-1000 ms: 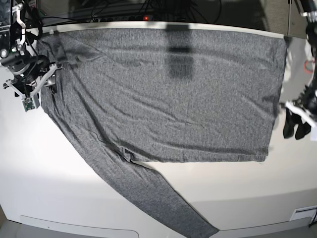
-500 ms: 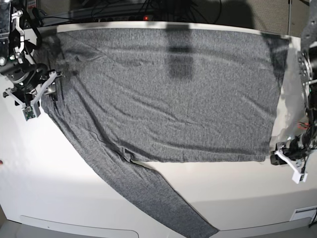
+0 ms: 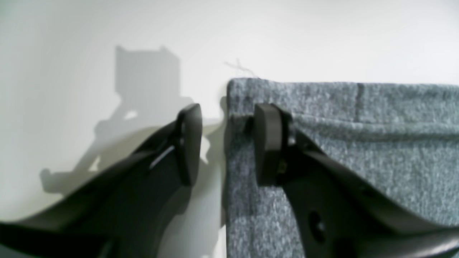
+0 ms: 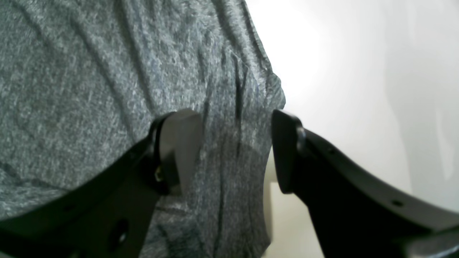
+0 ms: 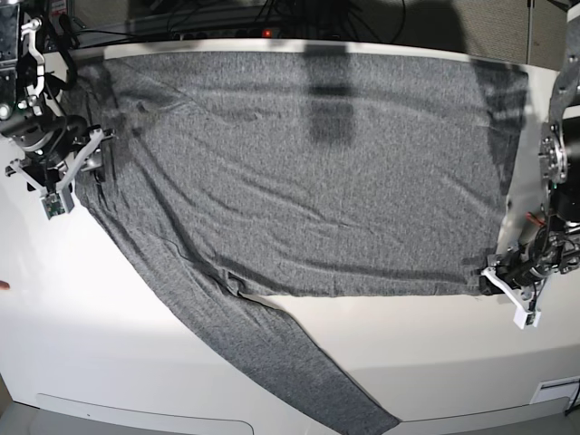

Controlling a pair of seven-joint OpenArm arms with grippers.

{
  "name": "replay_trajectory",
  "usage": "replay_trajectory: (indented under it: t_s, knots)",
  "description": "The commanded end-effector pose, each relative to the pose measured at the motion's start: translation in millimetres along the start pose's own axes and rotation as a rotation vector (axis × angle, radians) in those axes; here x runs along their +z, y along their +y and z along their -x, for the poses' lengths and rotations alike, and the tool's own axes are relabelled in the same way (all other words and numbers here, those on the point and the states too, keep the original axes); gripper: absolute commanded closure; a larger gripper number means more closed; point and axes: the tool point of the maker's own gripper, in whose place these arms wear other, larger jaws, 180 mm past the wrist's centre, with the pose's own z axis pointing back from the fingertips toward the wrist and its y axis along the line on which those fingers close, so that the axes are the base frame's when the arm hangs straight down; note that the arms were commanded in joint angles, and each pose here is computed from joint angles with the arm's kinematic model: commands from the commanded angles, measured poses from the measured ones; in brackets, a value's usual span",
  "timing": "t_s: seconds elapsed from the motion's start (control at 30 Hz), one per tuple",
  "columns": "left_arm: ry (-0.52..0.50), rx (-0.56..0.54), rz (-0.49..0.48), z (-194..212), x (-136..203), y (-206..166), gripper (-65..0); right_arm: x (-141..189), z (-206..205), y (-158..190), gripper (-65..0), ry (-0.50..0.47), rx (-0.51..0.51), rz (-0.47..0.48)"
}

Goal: Fold the T-shirt properly
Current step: 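Release the left gripper and move it to the hem corner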

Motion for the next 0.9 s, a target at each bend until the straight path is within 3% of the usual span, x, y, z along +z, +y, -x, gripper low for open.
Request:
replay_trajectory:
  t_s: [0.0,0.37,0.6,0.73,0.87]
  knots:
    - [-0.062,0.000,0.001,-25,2,0,-22.9,4,-12,-8,-34.3,-0.035,0.018,0.017]
    - [0.052,0.025,0.012,31,-5,-12,-21.0,4,-14,-9,-34.3,-0.041,0.018,0.018]
    - [0.111,0.014,0.093,42,-5,-29,-1.3,3,-28,-12,-34.3,-0.076,0.015,0.025]
    - [0.074,0.062,0.096,34,-5,-28,0.0,3,-50,-17,-34.3,-0.140,0.008,0.030]
    - [0.050,0.067,0.096,30,-5,-28,0.0,4,-81,-14,-34.3,-0.249,-0.012,-0.022]
